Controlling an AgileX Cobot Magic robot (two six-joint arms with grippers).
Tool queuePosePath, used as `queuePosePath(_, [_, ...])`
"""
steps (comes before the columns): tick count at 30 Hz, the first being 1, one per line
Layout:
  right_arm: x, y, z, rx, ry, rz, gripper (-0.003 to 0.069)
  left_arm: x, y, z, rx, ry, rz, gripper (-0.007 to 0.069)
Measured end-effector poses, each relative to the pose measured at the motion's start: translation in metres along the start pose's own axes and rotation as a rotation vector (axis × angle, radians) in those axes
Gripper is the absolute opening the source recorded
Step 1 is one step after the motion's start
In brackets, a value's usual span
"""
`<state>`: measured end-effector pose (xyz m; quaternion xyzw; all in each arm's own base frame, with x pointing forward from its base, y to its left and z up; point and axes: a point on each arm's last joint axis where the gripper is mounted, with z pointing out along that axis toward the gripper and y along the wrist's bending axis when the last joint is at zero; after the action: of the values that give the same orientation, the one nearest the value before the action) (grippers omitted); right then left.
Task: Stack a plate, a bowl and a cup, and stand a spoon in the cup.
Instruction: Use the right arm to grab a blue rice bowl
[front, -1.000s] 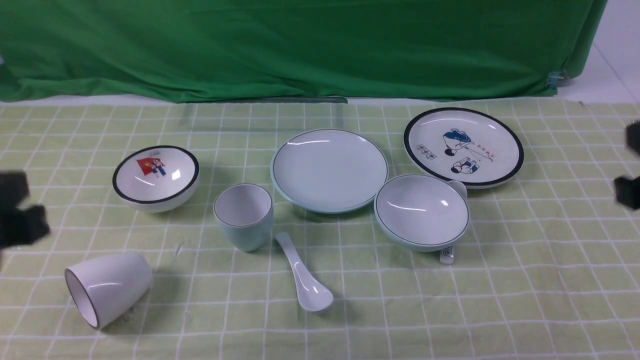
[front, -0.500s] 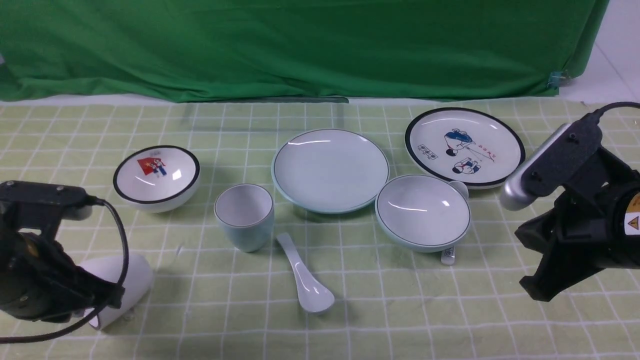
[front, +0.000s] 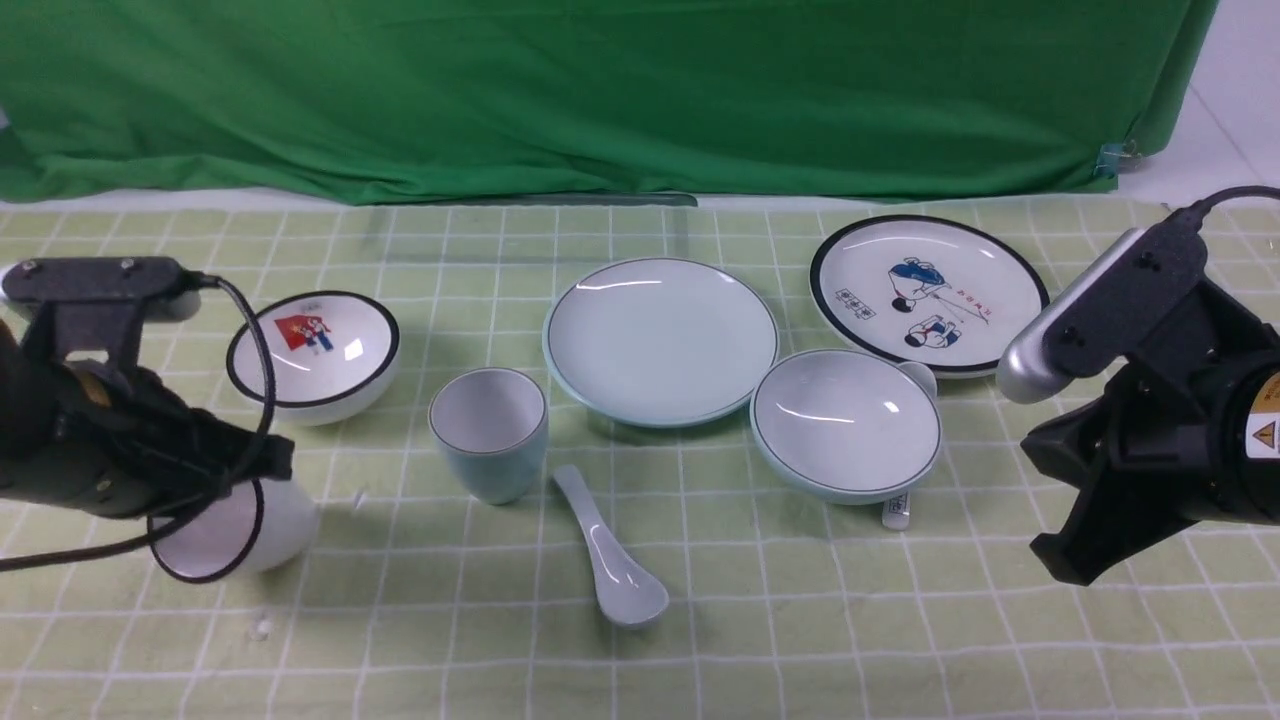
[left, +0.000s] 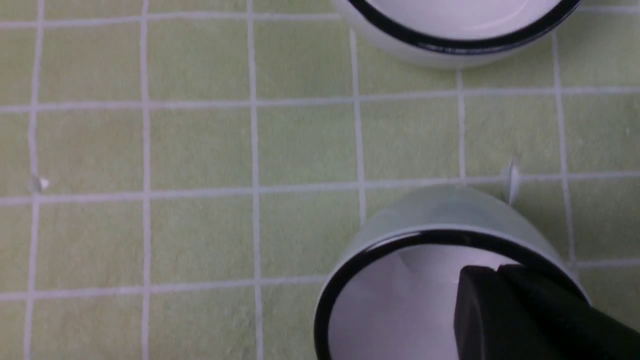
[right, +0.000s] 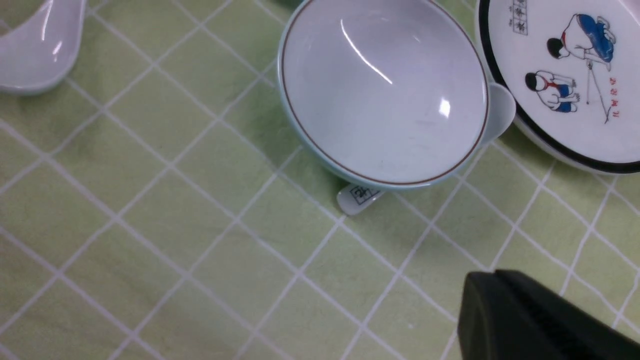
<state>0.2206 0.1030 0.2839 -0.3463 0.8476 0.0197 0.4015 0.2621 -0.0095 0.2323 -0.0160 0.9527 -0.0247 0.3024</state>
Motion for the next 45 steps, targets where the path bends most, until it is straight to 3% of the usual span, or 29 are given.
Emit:
queuePosePath(8, [0.000, 0.000, 0.000, 0.000, -0.001, 0.001, 0.0011, 0.000, -0.001, 0.014, 0.012, 0.027, -0.033, -0.0029])
queuePosePath(19, [0.000, 0.000, 0.000, 0.001, -0.002, 0.008, 0.0011, -0.039, -0.009, -0.006, 0.080, -0.090, -0.058, -0.0029])
queuePosePath(24, [0.000, 0.000, 0.003, -0.004, 0.014, 0.145, 0.0011, -0.048, -0.015, -0.015, 0.122, -0.077, -0.055, -0.0029])
queuePosePath(29, [-0.025, -0.008, 0.025, -0.026, 0.072, 0.231, 0.0017, -0.057, -0.040, -0.026, 0.188, -0.041, 0.053, -0.0029])
queuePosePath(31, [-0.033, -0.011, 0.036, -0.034, 0.104, 0.234, 0.0040, -0.058, -0.044, -0.027, 0.196, -0.042, 0.067, -0.0029])
queuePosePath(33, [-0.052, -0.025, 0.059, -0.030, 0.141, 0.253, 0.0162, -0.059, -0.053, -0.027, 0.213, -0.039, 0.091, -0.0029])
queuePosePath(35, [-0.057, -0.033, 0.072, -0.022, 0.158, 0.266, 0.0231, -0.058, -0.056, -0.027, 0.220, -0.031, 0.101, -0.0029])
queuePosePath(36, [-0.059, -0.045, 0.094, -0.013, 0.196, 0.290, 0.0312, -0.055, -0.058, -0.027, 0.225, -0.010, 0.116, -0.0029])
queuePosePath(38, [-0.060, -0.058, 0.117, -0.007, 0.243, 0.316, 0.0370, -0.053, -0.061, -0.027, 0.229, 0.012, 0.132, -0.0029])
queuePosePath(43, [-0.050, -0.072, 0.154, -0.001, 0.319, 0.359, 0.0391, -0.052, -0.061, -0.027, 0.229, 0.021, 0.144, -0.0020])
queuePosePath(45, [-0.038, -0.072, 0.172, -0.009, 0.368, 0.368, 0.0353, -0.052, -0.061, -0.026, 0.226, 0.022, 0.148, -0.0007])
